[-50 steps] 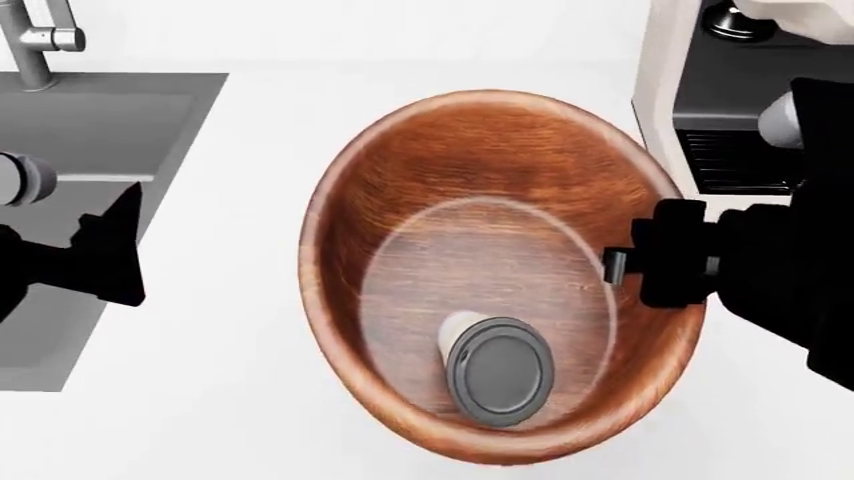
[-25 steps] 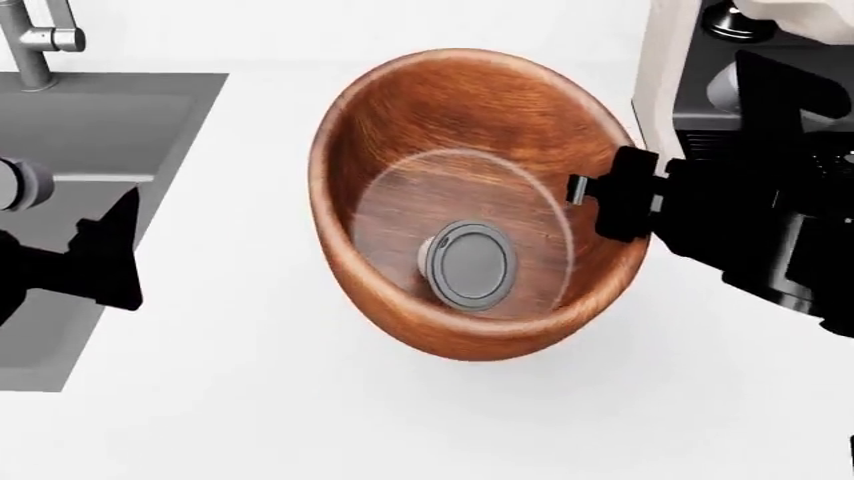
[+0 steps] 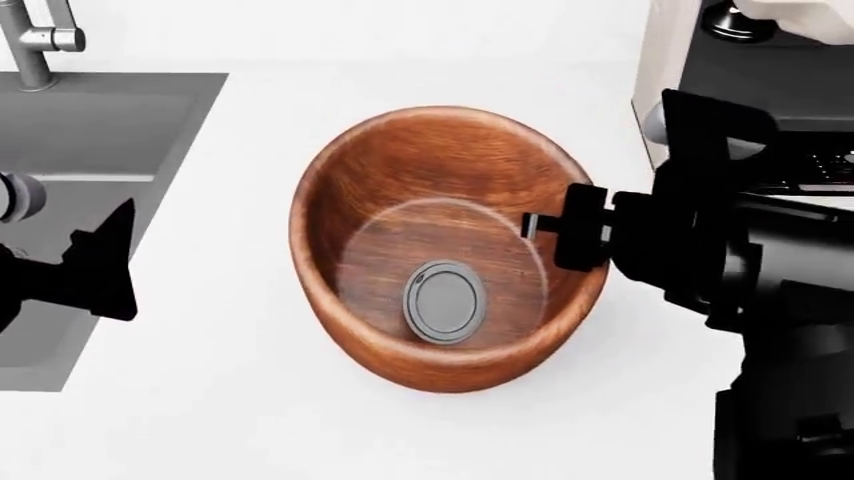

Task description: Place the cup inside the bowl on the dining table and move the bowl to any counter.

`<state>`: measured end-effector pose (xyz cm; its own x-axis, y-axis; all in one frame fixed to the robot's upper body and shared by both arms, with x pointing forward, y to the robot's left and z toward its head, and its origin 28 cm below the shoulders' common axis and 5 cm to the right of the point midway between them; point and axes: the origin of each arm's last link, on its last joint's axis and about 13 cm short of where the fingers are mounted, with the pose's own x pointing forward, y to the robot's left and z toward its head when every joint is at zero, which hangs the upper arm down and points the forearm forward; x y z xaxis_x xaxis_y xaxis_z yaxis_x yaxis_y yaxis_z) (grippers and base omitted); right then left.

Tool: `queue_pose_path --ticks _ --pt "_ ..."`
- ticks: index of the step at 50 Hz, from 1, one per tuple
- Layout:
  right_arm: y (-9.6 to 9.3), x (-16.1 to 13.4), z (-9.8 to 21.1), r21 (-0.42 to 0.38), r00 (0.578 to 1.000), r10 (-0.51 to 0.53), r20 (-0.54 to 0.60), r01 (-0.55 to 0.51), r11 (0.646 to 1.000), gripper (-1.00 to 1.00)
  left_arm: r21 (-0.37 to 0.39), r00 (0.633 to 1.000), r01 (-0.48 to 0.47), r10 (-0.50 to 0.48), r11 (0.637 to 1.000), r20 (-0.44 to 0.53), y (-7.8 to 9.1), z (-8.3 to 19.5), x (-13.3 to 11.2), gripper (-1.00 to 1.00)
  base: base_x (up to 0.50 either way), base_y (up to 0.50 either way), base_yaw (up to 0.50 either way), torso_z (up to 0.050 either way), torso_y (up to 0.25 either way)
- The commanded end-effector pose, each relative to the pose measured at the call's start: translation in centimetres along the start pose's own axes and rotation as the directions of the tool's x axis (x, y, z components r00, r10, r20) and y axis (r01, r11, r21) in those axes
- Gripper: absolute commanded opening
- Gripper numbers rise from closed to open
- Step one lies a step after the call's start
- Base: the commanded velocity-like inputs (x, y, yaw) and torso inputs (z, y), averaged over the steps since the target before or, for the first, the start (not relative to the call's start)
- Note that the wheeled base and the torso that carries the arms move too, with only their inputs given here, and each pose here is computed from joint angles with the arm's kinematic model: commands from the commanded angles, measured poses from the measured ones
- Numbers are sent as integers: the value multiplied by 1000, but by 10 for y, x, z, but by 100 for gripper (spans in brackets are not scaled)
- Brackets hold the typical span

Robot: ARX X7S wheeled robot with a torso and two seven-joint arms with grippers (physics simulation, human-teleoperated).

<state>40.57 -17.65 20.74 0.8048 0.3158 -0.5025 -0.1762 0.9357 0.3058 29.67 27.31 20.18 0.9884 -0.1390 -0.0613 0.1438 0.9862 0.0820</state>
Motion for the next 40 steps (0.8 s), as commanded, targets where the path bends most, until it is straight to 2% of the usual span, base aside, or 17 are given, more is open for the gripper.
queue_pose_path --ticks 1,2,17,24,25,39,40 --pt "10 10 -9 8 999 31 -24 -31 999 -100 -6 1000 5 -5 1000 -1 -1 -2 -1 100 0 0 0 0 0" --pt "10 11 -8 19 1000 16 -3 -16 1000 -100 -7 1000 4 -4 1000 -1 0 -2 -1 100 0 0 0 0 0" --pt "9 17 -23 -31 996 -3 -88 1 1000 -100 -5 1000 15 -15 1000 3 -4 -3 -1 100 0 0 0 0 0" --pt "7 12 -16 -21 998 -22 -57 21 1000 -100 -4 1000 14 -14 1000 -4 -3 -6 -1 100 0 0 1 0 0" --pt "7 12 -15 -17 998 -23 -55 22 1000 100 -4 1000 15 -15 1000 -4 -3 -6 -2 100 0 0 0 0 0" --pt "13 7 0 -30 1000 -4 -11 3 1000 100 -12 1000 24 -24 1000 -4 -3 -6 -2 100 0 0 0 0 0" --pt "14 7 3 -34 1000 -6 3 6 999 100 30 1000 20 -20 999 -16 28 -2 -11 100 0 0 0 0 0"
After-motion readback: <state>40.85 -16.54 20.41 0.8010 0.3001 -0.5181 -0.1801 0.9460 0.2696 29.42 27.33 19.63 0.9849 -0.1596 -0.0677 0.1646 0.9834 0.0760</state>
